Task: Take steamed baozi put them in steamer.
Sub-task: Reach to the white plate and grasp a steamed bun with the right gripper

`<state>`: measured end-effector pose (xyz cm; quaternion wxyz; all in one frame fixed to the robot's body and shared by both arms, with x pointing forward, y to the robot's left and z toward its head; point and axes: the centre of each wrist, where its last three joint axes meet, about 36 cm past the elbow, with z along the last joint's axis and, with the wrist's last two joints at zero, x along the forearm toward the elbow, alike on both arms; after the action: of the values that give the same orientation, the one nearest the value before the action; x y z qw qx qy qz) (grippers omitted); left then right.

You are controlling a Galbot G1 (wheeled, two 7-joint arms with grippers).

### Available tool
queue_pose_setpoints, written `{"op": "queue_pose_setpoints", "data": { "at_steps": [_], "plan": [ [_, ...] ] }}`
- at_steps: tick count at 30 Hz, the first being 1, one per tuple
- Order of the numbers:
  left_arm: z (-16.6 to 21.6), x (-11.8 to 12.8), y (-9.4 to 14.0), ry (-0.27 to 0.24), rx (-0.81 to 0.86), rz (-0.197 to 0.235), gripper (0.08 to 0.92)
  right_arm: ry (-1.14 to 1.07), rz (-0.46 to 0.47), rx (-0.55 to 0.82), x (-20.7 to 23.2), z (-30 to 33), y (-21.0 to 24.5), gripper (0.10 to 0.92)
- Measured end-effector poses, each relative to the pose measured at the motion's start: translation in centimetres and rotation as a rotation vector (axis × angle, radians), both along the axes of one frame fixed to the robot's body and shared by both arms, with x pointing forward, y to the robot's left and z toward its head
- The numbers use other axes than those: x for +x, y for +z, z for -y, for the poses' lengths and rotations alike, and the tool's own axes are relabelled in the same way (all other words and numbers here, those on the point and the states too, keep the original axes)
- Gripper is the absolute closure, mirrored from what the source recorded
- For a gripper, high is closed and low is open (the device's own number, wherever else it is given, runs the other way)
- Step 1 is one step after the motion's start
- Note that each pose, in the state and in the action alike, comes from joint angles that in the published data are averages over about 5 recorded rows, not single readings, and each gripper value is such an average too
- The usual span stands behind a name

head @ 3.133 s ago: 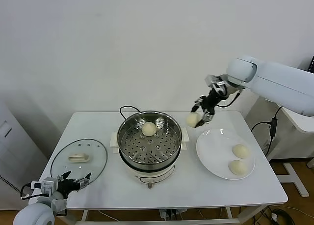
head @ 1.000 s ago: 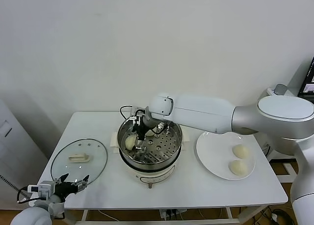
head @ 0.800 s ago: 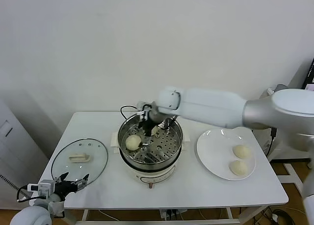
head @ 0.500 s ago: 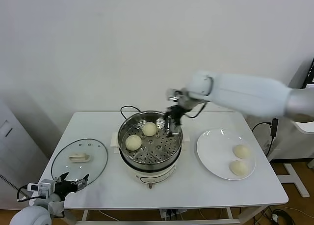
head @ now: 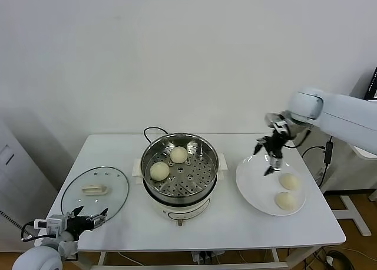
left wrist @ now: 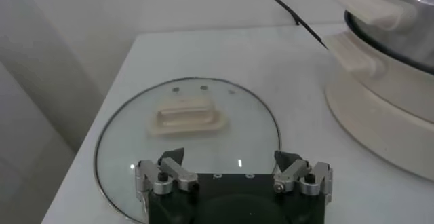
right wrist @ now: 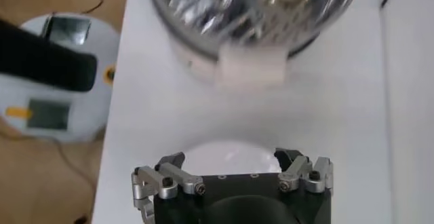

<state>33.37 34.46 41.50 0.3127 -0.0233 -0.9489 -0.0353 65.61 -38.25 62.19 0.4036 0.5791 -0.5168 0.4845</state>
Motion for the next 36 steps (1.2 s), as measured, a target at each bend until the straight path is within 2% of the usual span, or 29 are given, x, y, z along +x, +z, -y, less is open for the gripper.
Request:
{"op": "queue_pose_setpoints", "data": {
  "at_steps": [17, 36],
  "plan": [
    [0.0, 0.0, 0.1, 0.001, 0.001, 0.000, 0.177, 0.060, -0.021, -0.097, -0.8, 4.6, -6.9, 0.200],
    [0.1, -0.2, -0.1, 0.001, 0.003, -0.007, 0.177, 0.059, -0.024, -0.129, -1.4, 5.3, -13.5, 0.216]
  ]
}}
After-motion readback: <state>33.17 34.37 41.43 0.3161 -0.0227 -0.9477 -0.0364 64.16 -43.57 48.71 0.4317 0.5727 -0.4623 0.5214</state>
